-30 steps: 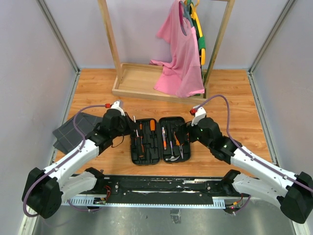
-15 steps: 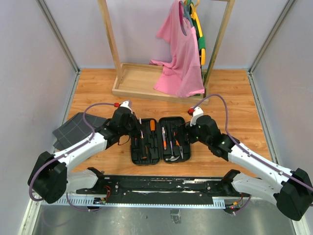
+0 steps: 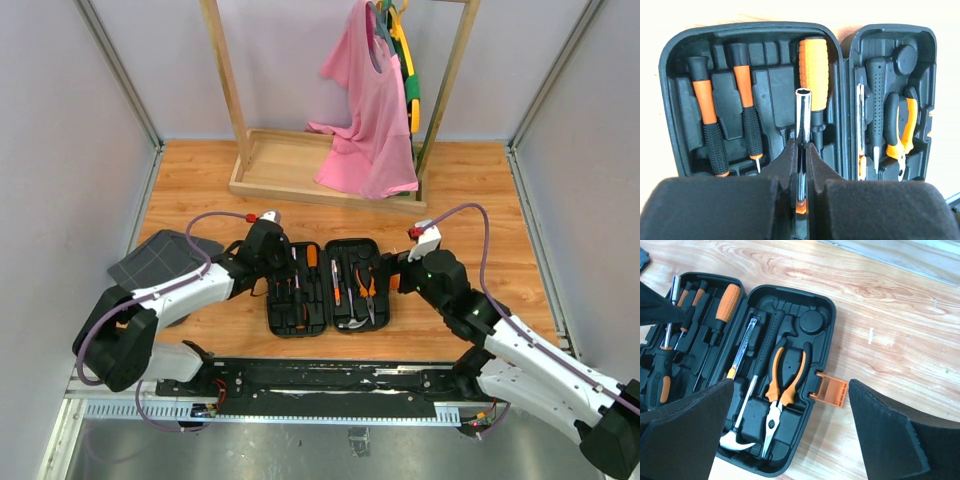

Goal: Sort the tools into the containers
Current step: Place the screwdriver in the storage box.

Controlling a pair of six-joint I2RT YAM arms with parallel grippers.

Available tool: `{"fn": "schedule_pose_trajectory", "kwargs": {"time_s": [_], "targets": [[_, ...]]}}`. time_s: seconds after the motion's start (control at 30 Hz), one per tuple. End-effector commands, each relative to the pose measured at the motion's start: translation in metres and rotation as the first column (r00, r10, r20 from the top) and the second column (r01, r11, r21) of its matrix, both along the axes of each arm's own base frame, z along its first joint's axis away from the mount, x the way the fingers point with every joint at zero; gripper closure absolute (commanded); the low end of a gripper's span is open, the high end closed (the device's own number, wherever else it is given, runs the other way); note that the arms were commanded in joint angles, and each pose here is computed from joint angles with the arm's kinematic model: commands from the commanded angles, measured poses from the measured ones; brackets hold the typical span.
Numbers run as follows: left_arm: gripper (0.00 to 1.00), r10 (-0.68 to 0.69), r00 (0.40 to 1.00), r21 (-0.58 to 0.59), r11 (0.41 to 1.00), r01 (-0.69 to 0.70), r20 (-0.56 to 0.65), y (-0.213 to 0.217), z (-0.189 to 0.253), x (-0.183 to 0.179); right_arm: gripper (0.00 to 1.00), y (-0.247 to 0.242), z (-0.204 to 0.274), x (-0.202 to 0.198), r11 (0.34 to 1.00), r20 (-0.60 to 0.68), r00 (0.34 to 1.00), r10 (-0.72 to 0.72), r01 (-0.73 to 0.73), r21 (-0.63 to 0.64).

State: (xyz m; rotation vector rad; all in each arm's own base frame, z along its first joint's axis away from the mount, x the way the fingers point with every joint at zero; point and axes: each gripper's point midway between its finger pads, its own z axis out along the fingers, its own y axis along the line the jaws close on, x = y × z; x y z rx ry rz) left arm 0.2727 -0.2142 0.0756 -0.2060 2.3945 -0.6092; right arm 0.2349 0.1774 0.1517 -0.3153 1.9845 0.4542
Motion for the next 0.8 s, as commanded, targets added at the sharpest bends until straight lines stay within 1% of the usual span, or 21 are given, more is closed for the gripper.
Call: {"fn": "schedule_pose_trajectory", "kwargs": {"time_s": [0.0, 0.1, 0.27, 0.43, 0.6, 0.77], "targets": [[1.0, 0.001, 0.999, -0.021, 1.0, -0.001, 0.035, -0.013, 0.009, 0.01, 0.02, -0.018, 0.011, 0.01, 0.994, 0.074, 0.991, -0.109, 0.107, 0.033], [0.99, -0.003, 1.0, -0.015, 1.0, 0.003, 0.023, -0.015, 0.004, 0.007, 0.02, -0.028, 0.012, 0.014, 0.986, 0.119, 0.979, -0.166, 0.161, 0.048], [0.97, -0.001, 1.0, 0.005, 1.0, 0.001, 0.005, -0.015, -0.006, 0.003, 0.02, -0.04, 0.013, 0.018, 0.97, 0.132, 0.961, -0.242, 0.236, 0.058], [0.92, 0.01, 1.0, 0.024, 1.0, -0.01, -0.008, -0.012, -0.015, 0.003, 0.02, -0.042, 0.008, 0.019, 0.968, 0.115, 0.962, -0.249, 0.248, 0.027], [0.84, 0.021, 1.0, 0.039, 0.999, -0.021, -0.012, -0.009, -0.02, 0.003, 0.02, -0.041, 0.006, 0.02, 0.97, 0.095, 0.965, -0.244, 0.245, -0.002], [0.79, 0.024, 1.0, 0.048, 0.999, -0.024, -0.015, -0.007, -0.023, 0.002, 0.02, -0.043, 0.005, 0.02, 0.965, 0.091, 0.961, -0.26, 0.261, 0.005]]}}
